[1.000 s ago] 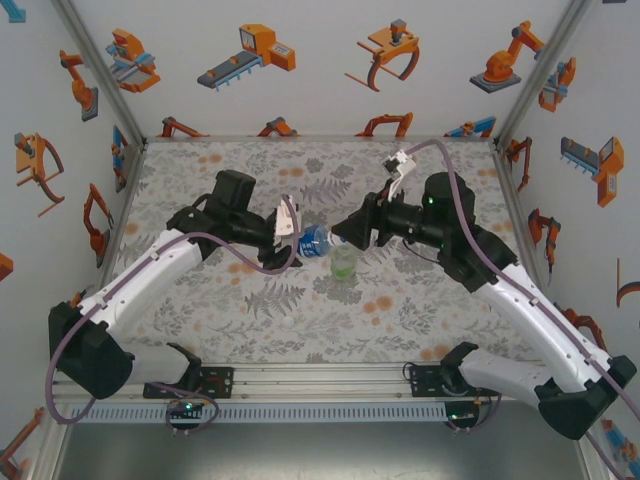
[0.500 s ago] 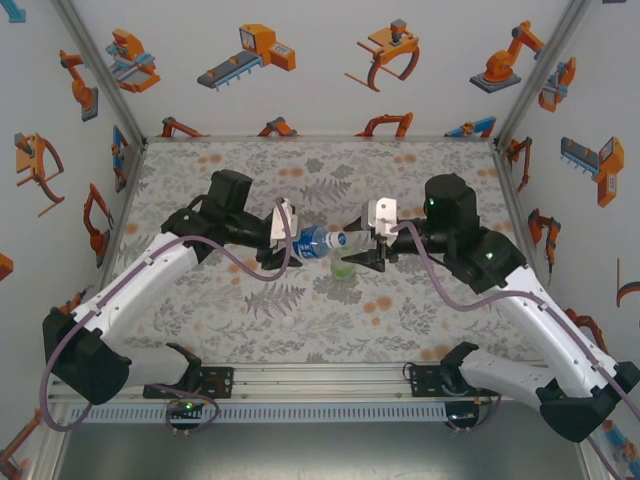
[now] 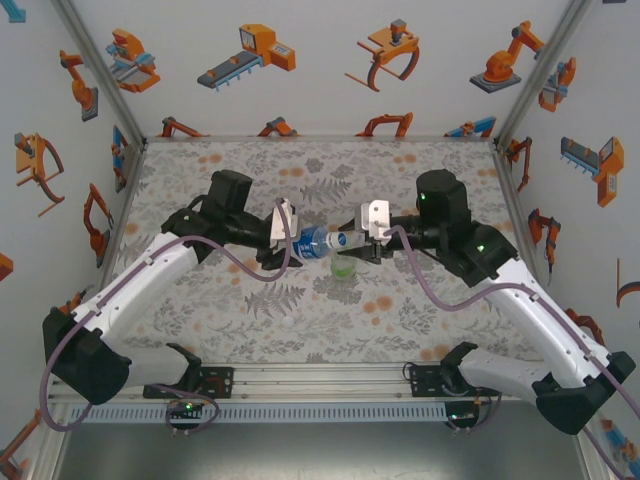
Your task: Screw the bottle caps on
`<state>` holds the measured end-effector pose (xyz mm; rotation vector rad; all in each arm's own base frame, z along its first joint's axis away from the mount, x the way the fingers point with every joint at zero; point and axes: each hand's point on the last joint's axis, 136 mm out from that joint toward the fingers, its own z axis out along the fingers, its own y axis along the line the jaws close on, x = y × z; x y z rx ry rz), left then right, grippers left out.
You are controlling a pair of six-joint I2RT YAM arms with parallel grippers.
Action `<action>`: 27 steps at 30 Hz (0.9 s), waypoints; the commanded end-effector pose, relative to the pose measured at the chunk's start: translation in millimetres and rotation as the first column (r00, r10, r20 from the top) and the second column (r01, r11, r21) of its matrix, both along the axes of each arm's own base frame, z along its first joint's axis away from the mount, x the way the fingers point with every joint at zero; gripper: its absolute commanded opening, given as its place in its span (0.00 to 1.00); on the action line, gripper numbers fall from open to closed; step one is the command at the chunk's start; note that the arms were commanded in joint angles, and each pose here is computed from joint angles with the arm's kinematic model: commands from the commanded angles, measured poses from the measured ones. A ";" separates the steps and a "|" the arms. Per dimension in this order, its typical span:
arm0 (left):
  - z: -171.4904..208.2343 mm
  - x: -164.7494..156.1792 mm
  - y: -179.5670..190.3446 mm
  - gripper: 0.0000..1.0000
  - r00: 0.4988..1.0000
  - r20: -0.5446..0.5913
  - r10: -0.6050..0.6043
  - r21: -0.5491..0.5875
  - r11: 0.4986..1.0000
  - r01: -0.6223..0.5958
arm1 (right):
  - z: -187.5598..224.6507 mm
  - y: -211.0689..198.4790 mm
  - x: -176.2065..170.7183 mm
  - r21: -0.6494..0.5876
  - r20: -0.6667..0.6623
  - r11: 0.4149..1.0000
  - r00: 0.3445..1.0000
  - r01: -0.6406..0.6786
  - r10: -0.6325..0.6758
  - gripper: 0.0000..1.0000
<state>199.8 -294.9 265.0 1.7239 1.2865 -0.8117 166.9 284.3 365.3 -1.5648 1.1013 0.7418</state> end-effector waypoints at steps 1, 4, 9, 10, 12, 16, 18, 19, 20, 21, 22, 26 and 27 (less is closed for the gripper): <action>12.0 -10.7 -1.3 0.00 0.999 0.022 -0.049 -0.040 0.998 0.050 | 12.2 1.9 -3.3 0.023 0.049 0.999 0.998 -0.028 0.027 0.40; 13.1 -10.2 -1.2 0.00 0.999 0.025 -0.047 -0.042 0.998 0.048 | 8.1 2.1 -1.2 0.010 0.032 1.000 0.999 -0.019 0.018 0.32; 13.2 -8.2 -1.1 0.00 0.999 0.026 -0.037 -0.037 0.999 0.038 | 3.8 6.2 12.3 0.023 -0.153 0.997 0.985 0.079 -0.075 0.16; 13.2 -7.5 -1.0 0.00 0.999 0.025 -0.032 -0.035 0.999 0.033 | 3.0 7.8 18.9 0.031 -0.222 0.992 0.968 0.126 -0.116 0.13; 13.2 -5.5 -1.2 0.00 0.999 0.027 -0.020 -0.033 0.999 0.021 | 0.4 10.3 32.6 0.041 -0.374 0.973 0.907 0.226 -0.195 0.08; 12.4 1.9 -0.5 0.00 0.999 0.039 0.022 -0.025 0.999 -0.021 | -13.0 10.2 61.8 -0.011 -0.674 0.896 0.659 0.443 -0.334 0.01; 12.2 5.9 -0.6 0.00 0.998 0.045 0.043 -0.025 0.999 -0.042 | -19.7 8.8 71.5 -0.067 -0.779 0.854 0.508 0.517 -0.369 0.00; 13.2 7.9 -0.4 0.00 0.997 0.051 0.055 -0.028 0.998 -0.053 | -23.6 8.2 75.1 -0.096 -0.824 0.832 0.425 0.546 -0.374 0.00; 12.6 9.0 -0.6 0.00 0.997 0.051 0.061 -0.028 0.998 -0.060 | -28.4 8.5 76.9 -0.130 -0.867 0.816 0.334 0.563 -0.369 0.00; 13.0 10.6 -0.6 0.00 0.996 0.056 0.071 -0.031 0.997 -0.069 | -33.4 9.1 77.3 -0.171 -0.906 0.802 0.228 0.573 -0.356 0.00; 13.2 12.3 -0.5 0.00 0.995 0.060 0.081 -0.033 0.996 -0.080 | -40.4 9.8 78.4 -0.217 -0.933 0.785 0.113 0.580 -0.341 0.00; 13.5 17.7 0.0 0.00 0.991 0.068 0.113 -0.036 0.993 -0.111 | -61.1 16.0 75.6 -0.348 -0.937 0.766 -0.179 0.540 -0.299 0.00; 14.1 19.4 0.2 0.00 0.990 0.072 0.121 -0.038 0.992 -0.119 | -64.3 16.1 74.7 -0.374 -0.927 0.761 -0.224 0.530 -0.300 0.00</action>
